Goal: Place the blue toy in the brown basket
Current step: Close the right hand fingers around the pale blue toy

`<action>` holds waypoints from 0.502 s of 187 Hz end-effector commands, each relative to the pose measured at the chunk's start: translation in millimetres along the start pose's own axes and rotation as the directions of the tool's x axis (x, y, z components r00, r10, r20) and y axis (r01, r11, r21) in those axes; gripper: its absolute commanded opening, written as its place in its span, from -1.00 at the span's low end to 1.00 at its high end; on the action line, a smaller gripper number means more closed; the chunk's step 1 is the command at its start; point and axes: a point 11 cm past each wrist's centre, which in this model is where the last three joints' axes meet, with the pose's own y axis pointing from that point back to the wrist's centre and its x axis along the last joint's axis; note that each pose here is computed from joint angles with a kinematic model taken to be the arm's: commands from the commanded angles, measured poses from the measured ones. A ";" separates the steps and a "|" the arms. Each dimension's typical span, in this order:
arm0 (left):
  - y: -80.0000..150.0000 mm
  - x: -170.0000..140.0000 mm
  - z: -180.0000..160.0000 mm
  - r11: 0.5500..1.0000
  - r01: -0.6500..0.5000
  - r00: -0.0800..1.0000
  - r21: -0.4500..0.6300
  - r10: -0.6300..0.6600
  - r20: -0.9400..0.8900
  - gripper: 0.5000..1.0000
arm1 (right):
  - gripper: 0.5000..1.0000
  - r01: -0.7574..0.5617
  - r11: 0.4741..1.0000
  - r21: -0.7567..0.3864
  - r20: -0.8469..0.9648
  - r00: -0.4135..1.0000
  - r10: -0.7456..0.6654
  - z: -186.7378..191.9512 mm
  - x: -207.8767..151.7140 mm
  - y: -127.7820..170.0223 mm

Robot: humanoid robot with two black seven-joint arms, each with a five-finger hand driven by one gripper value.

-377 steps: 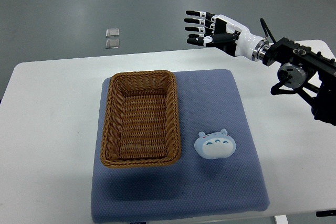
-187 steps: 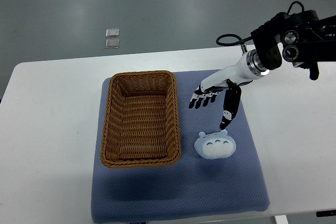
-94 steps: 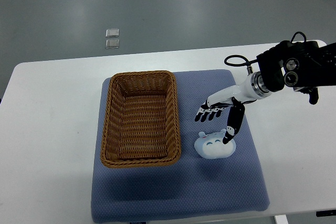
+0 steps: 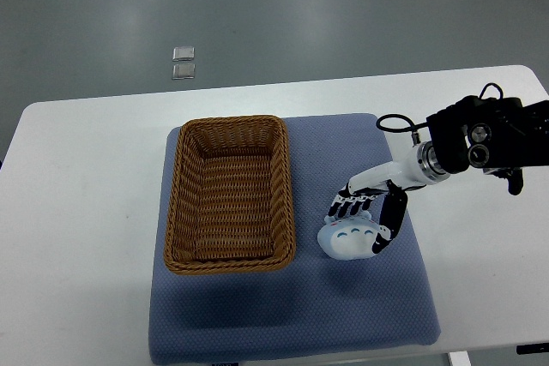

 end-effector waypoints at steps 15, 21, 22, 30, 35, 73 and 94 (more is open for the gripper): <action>0.0 0.3 0.7 1.000 -0.001 1.000 -0.001 0.001 0.000 1.00 | 0.60 -0.012 1.000 0.000 0.010 1.000 0.012 5.6 -6.2 -6.6; 0.0 0.3 -0.2 1.000 -0.001 1.000 0.000 0.001 0.000 1.00 | 0.60 -0.012 1.000 0.003 0.015 1.000 0.012 5.6 -6.9 -7.7; 0.0 0.3 -0.2 1.000 -0.001 1.000 0.000 0.001 0.000 1.00 | 0.60 -0.012 1.000 0.003 0.015 1.000 0.012 5.6 -6.9 -7.7; 0.0 0.3 -0.2 1.000 -0.001 1.000 0.000 0.001 0.000 1.00 | 0.59 -0.013 1.000 0.006 0.020 1.000 0.013 6.0 -7.4 -8.8; 0.0 0.3 -0.2 1.000 -0.001 1.000 0.000 0.001 0.000 1.00 | 0.59 -0.012 1.000 0.008 0.024 1.000 0.011 6.2 -8.7 -9.8; 0.0 0.3 -0.2 1.000 -0.001 1.000 0.000 0.001 0.000 1.00 | 0.51 -0.030 1.000 0.001 0.038 0.999 0.030 11.6 -10.0 -14.5; 0.0 0.3 -0.2 1.000 -0.001 1.000 0.000 0.001 0.000 1.00 | 0.23 -0.038 0.999 -0.005 0.023 0.999 0.038 14.3 -12.2 -18.4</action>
